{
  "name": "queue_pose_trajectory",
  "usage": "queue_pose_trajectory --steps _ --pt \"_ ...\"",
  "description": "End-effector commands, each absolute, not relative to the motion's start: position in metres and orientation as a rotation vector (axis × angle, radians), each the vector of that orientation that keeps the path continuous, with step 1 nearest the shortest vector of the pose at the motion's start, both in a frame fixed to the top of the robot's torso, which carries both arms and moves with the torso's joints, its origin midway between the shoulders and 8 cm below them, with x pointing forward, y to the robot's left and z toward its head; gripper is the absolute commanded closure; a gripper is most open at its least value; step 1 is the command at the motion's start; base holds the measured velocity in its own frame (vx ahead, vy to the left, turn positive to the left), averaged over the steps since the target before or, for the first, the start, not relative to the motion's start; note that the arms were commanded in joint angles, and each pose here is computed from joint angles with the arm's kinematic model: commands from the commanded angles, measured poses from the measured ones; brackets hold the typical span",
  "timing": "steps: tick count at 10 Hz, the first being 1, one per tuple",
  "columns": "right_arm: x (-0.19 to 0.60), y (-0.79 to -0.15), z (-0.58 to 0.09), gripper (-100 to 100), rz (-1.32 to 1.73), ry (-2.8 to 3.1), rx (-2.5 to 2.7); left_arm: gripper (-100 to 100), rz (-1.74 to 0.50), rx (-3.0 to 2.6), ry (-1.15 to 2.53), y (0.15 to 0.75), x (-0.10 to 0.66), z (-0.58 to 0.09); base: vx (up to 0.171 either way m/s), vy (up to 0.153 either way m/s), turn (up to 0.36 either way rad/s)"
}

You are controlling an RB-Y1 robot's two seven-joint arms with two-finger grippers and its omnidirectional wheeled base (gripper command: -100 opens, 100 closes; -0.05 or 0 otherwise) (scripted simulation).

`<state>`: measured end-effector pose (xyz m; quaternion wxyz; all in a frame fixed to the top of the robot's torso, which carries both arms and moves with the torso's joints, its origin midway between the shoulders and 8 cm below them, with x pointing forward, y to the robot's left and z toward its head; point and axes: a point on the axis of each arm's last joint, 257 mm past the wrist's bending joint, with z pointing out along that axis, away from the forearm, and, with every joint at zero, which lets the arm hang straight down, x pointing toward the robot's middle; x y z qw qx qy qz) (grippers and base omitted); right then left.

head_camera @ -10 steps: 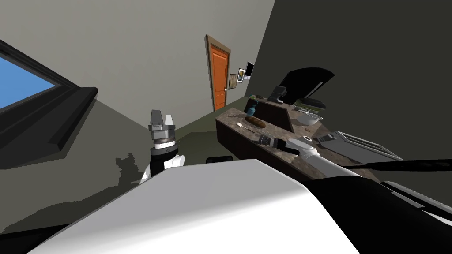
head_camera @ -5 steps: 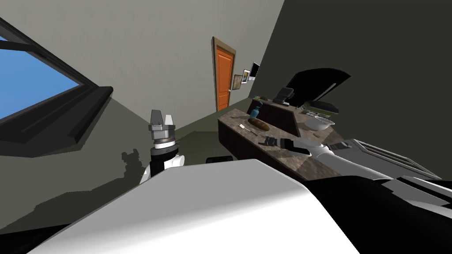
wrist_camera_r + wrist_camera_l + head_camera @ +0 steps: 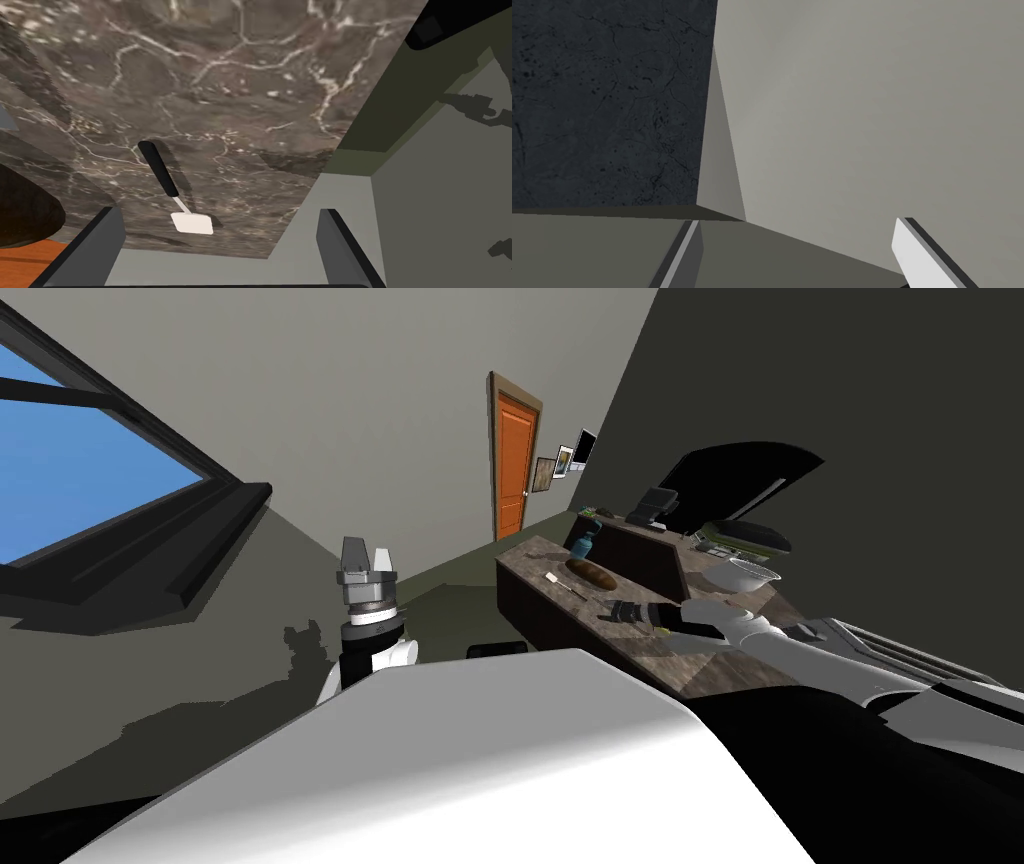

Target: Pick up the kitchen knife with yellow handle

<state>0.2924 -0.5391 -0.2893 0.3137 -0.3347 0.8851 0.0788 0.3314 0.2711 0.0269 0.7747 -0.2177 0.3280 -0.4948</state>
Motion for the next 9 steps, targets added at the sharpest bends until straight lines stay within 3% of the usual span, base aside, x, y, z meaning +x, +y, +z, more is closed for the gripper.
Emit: queue_pose_trajectory --steps 1,9 --pt "0.278 -0.570 -0.290 -100 0.141 2.419 -0.896 0 -1.071 -0.471 0.710 0.271 0.331 0.027 0.052 -0.048 0.218" --pt "0.177 -0.669 -0.294 -100 -0.028 2.762 -0.885 0 -1.071 -0.471 0.710 0.271 0.331 0.027 0.060 -0.057 0.121"
